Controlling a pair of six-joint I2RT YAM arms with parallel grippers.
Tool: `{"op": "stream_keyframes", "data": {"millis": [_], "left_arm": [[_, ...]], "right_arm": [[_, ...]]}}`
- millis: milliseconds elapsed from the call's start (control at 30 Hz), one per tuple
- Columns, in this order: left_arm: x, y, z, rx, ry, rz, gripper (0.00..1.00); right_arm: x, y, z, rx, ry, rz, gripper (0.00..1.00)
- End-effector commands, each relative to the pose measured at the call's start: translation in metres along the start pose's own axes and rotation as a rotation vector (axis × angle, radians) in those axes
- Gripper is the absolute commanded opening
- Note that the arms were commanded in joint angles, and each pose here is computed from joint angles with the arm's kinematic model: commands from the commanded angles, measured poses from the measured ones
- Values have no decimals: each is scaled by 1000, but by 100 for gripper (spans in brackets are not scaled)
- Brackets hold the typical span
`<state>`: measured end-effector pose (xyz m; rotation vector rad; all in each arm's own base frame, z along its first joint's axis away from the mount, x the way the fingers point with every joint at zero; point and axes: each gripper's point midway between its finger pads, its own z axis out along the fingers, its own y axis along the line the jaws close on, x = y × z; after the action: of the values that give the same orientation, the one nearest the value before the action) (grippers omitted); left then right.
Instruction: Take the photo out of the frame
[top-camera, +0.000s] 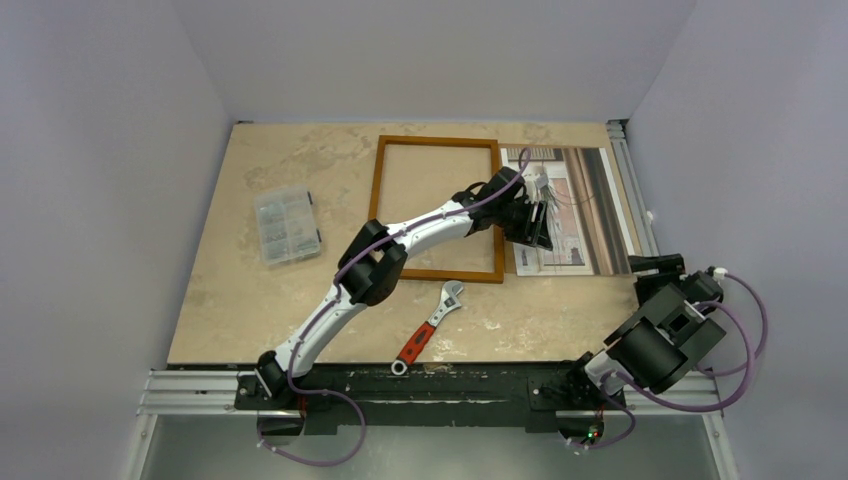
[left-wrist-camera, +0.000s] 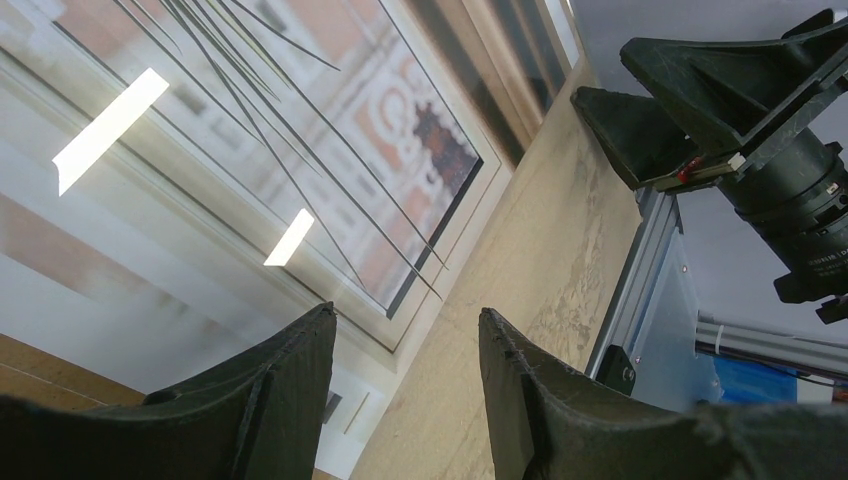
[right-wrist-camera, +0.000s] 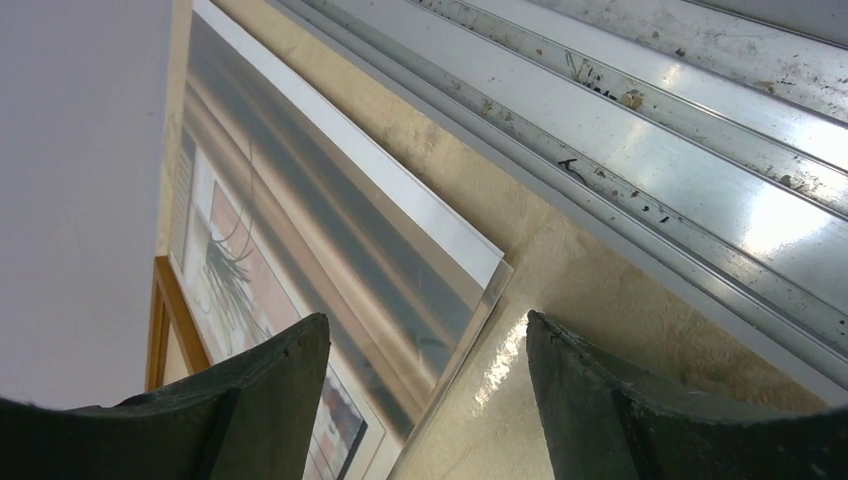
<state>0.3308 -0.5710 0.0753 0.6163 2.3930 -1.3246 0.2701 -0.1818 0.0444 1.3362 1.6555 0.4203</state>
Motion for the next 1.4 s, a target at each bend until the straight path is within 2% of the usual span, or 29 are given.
{"op": "stream_keyframes", "data": {"millis": [0, 300, 733, 1367], "left_arm": [[-15, -23, -12, 34, -36, 50, 53], [-15, -22, -14, 34, -33, 51, 53], [-12, -20, -13, 29, -29, 47, 53], [-19, -23, -18, 18, -51, 73, 53]], "right_arm": [[-10, -11, 3, 64, -30, 10, 72], [-12, 11, 12, -88, -23, 26, 68], [-14, 22, 2, -132, -57, -11, 60], [-1, 38, -5, -227, -26, -22, 59]]}}
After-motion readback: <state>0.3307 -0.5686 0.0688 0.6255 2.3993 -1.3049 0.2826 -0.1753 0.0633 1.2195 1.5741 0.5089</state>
